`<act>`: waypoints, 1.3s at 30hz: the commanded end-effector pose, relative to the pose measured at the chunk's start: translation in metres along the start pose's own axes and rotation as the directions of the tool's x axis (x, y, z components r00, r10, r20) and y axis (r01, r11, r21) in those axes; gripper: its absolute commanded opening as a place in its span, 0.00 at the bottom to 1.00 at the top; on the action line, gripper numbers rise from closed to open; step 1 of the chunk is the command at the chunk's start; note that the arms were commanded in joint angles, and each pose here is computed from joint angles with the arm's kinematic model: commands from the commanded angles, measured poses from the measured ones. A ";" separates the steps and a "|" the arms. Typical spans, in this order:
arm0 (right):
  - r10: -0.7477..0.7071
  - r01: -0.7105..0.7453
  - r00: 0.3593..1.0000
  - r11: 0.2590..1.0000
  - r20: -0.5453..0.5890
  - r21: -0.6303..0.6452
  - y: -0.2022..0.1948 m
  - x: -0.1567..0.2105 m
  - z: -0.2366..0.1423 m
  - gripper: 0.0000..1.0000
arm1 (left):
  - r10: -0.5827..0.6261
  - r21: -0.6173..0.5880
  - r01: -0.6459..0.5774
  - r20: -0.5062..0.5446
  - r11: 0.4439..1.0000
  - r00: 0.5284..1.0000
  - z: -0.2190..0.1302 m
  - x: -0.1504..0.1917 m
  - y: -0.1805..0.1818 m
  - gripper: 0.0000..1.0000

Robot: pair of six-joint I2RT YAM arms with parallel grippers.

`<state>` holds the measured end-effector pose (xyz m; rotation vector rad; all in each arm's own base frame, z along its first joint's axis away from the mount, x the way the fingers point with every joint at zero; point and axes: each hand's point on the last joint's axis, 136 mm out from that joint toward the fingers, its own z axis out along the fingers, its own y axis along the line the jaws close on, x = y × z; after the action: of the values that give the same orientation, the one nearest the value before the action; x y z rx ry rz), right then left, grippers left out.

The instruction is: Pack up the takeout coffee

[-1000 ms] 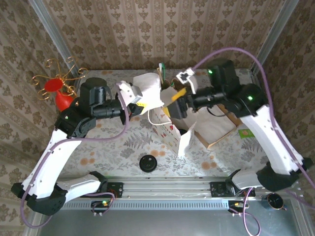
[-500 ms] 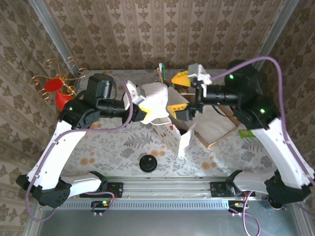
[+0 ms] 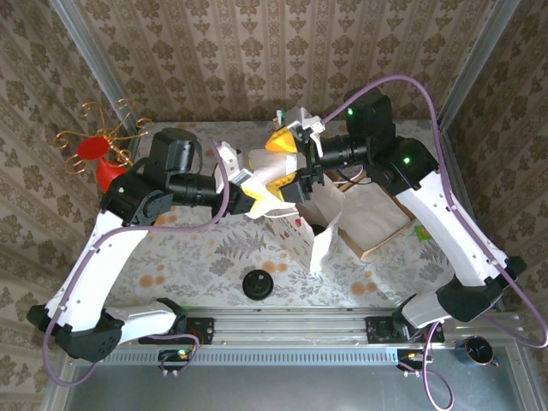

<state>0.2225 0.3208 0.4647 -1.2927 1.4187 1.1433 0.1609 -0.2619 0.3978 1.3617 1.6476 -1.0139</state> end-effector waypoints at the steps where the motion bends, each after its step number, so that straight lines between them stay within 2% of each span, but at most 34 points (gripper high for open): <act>1: 0.040 -0.041 0.999 0.998 -0.025 -0.055 0.019 0.013 -0.002 0.98 | 0.012 0.002 -0.012 0.075 1.000 0.997 -0.010 -0.015 -0.003 0.00; 4: 0.069 -0.070 0.997 0.997 -0.031 -0.038 0.016 0.022 0.001 0.95 | -0.003 0.000 0.003 0.083 1.000 0.997 -0.010 -0.016 0.000 0.00; 10: 0.107 -0.107 0.994 0.994 -0.033 0.012 0.006 0.025 0.004 0.82 | -0.008 0.018 0.006 0.123 1.000 0.992 -0.009 -0.020 -0.003 0.00; 11: 0.109 -0.108 0.994 0.994 -0.024 0.020 0.005 0.023 0.005 0.79 | -0.009 0.018 0.007 0.126 1.000 0.992 -0.009 -0.020 -0.003 0.00; 19: 0.115 -0.114 0.993 0.992 -0.014 0.052 0.000 0.024 0.012 0.31 | -0.019 0.006 0.018 0.126 1.000 0.992 -0.009 -0.017 -0.002 0.00; 26: 0.058 -0.062 0.998 0.990 0.037 0.125 0.009 0.019 -0.007 0.12 | -0.024 -0.012 0.026 0.127 1.000 0.992 -0.008 -0.013 0.001 0.00; 27: 0.054 -0.059 0.998 0.990 0.043 0.129 0.010 0.019 -0.008 0.10 | -0.025 -0.018 0.027 0.128 0.999 0.991 -0.008 -0.012 0.002 0.02; 31: 0.065 -0.072 0.997 0.986 0.051 0.153 0.010 0.022 -0.012 0.03 | -0.030 -0.027 0.035 0.146 0.999 0.989 -0.010 -0.012 0.001 0.41; 32: 0.072 -0.079 0.996 0.984 0.050 0.162 0.009 0.023 -0.013 0.01 | -0.034 -0.028 0.039 0.153 0.999 0.988 -0.010 -0.011 0.001 0.49; 34: 0.079 -0.087 0.996 0.980 0.051 0.181 0.007 0.025 -0.014 0.00 | -0.035 -0.034 0.042 0.170 0.999 0.985 -0.009 -0.011 0.002 0.67; 39: 0.086 -0.104 0.993 0.966 0.082 0.237 0.001 0.024 -0.020 0.00 | -0.045 -0.073 0.061 0.203 0.995 0.978 -0.011 -0.008 0.008 0.99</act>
<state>0.2129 0.3022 0.4348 -1.0833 1.5455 1.0649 0.1636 -0.2564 0.4000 1.1830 1.5931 -1.0831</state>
